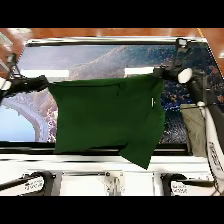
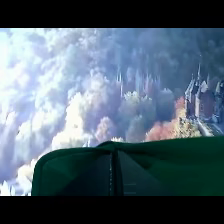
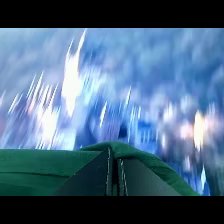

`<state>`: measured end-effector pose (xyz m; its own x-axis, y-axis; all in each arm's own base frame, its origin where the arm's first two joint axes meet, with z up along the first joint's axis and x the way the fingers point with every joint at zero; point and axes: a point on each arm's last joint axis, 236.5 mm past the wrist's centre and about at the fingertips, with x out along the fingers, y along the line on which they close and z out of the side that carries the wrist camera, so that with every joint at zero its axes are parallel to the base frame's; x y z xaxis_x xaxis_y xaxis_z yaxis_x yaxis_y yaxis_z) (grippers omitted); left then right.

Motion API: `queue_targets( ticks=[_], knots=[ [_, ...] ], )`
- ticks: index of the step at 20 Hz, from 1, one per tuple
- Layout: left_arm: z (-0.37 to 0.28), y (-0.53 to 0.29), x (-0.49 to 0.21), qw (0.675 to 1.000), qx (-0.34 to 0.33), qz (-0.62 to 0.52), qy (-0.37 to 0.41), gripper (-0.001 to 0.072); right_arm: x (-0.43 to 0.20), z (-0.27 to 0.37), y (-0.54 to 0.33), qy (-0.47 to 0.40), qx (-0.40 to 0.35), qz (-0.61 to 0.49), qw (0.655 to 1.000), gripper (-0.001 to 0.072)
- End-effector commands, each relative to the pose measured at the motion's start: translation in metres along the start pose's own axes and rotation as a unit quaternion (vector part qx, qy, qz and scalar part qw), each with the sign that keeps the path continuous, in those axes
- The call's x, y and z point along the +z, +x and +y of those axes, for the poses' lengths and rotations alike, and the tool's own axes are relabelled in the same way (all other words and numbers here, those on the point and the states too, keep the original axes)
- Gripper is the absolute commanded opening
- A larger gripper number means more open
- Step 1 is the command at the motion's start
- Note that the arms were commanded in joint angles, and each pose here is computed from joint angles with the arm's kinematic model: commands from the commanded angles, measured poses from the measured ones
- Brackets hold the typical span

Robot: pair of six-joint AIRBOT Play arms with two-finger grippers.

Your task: Fold the shirts.

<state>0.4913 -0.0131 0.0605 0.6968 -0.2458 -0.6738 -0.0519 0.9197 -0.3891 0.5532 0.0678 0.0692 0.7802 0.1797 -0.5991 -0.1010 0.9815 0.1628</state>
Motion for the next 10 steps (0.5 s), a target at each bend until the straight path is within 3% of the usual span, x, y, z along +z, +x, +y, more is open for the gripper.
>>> queue_targets(
  ticks=[1,10],
  knots=[
    [0.006,0.064,-0.001,0.999,-0.008,-0.005,0.052,0.0036,0.005,-0.010,0.056,0.019,-0.017,-0.076,0.997,0.0081],
    [0.006,0.097,-0.035,0.997,-0.011,0.044,0.058,0.0036,-0.070,-0.023,0.075,0.020,-0.020,0.059,0.998,0.0082]
  ],
)
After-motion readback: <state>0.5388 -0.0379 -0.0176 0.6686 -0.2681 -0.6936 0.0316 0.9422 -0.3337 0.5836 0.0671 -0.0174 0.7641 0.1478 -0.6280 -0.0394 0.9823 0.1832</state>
